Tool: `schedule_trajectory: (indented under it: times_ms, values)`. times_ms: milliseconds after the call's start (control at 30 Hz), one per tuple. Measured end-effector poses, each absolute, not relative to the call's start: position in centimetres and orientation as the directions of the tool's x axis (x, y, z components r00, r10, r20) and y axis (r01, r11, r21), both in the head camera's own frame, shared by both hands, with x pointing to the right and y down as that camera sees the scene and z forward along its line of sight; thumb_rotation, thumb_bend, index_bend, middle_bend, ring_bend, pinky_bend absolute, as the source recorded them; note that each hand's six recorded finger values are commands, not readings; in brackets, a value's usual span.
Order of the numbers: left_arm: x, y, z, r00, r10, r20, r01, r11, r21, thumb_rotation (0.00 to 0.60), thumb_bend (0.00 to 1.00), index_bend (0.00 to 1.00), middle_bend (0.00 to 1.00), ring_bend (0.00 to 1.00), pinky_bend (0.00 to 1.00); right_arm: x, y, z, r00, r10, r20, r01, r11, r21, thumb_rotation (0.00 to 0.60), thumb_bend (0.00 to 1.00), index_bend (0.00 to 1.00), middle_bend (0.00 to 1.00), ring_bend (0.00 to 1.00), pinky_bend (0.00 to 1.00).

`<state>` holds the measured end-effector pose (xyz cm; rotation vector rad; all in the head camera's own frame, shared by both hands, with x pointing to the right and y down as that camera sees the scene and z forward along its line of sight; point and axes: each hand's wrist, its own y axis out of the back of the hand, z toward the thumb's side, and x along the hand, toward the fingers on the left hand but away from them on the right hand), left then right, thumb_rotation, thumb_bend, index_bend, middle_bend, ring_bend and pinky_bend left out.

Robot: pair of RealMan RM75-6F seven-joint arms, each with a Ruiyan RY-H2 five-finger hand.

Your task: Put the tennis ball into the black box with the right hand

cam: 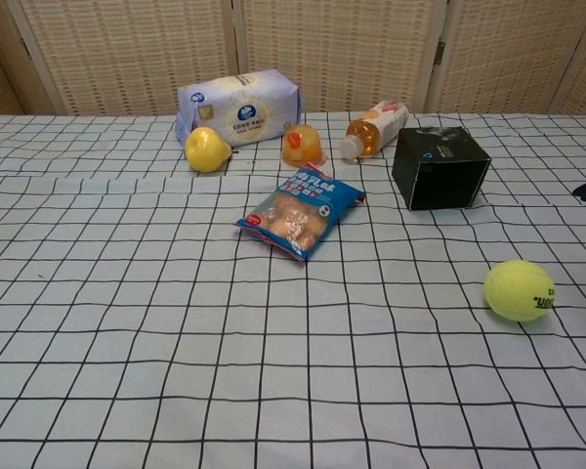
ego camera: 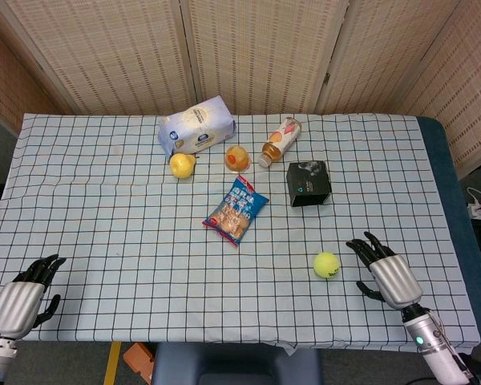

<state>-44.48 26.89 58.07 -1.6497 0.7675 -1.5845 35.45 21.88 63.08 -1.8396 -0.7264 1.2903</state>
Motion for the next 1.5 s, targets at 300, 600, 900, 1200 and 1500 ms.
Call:
schedule_trajectory:
  times_ms: [300,600,900,1200,1500]
  values:
    - [-44.3,27.0,57.9,0.075,-0.819,0.569,0.059,-0.566,-0.822,0.600,0.44,0.14,0.10,0.11,0.37,35.5,21.9,63.3,0.324,0.791,-0.520,0.028,-0.557,-0.830,0.600,0.17,0.15,0.15,0.00,0.31]
    - [-44.6,26.8,58.1,0.072,-0.814,0.576,0.046,-0.575,-0.817,0.600,0.44,0.14,0.10,0.11,0.37,34.8,22.0,63.3,0.364,0.797,-0.482,0.056,-0.535,-0.843,0.600,0.23,0.23,0.15,0.03,0.34]
    - [-44.9,26.7,57.6,0.062,-0.821,0.567,0.029,-0.566,-0.824,0.600,0.44,0.14,0.10,0.11,0.37,32.6,22.2,62.5,0.428,0.840,-0.334,0.139,-0.426,-0.894,0.600,0.78,0.75,0.62,0.57,0.96]
    - [-44.7,26.8,57.3,0.074,-0.823,0.564,0.022,-0.564,-0.826,0.600,0.44,0.14,0.10,0.11,0.37,31.5,23.0,64.1,0.417,0.802,-0.428,0.026,-0.481,-0.877,0.600,0.94,1.00,0.91,0.78,1.00]
    - [-44.6,26.9,57.6,0.078,-0.817,0.572,0.024,-0.572,-0.820,0.600,0.44,0.14,0.10,0.11,0.37,30.3,25.2,67.1,0.412,0.691,-0.594,-0.140,-0.596,-0.791,0.600,0.94,1.00,0.94,0.79,1.00]
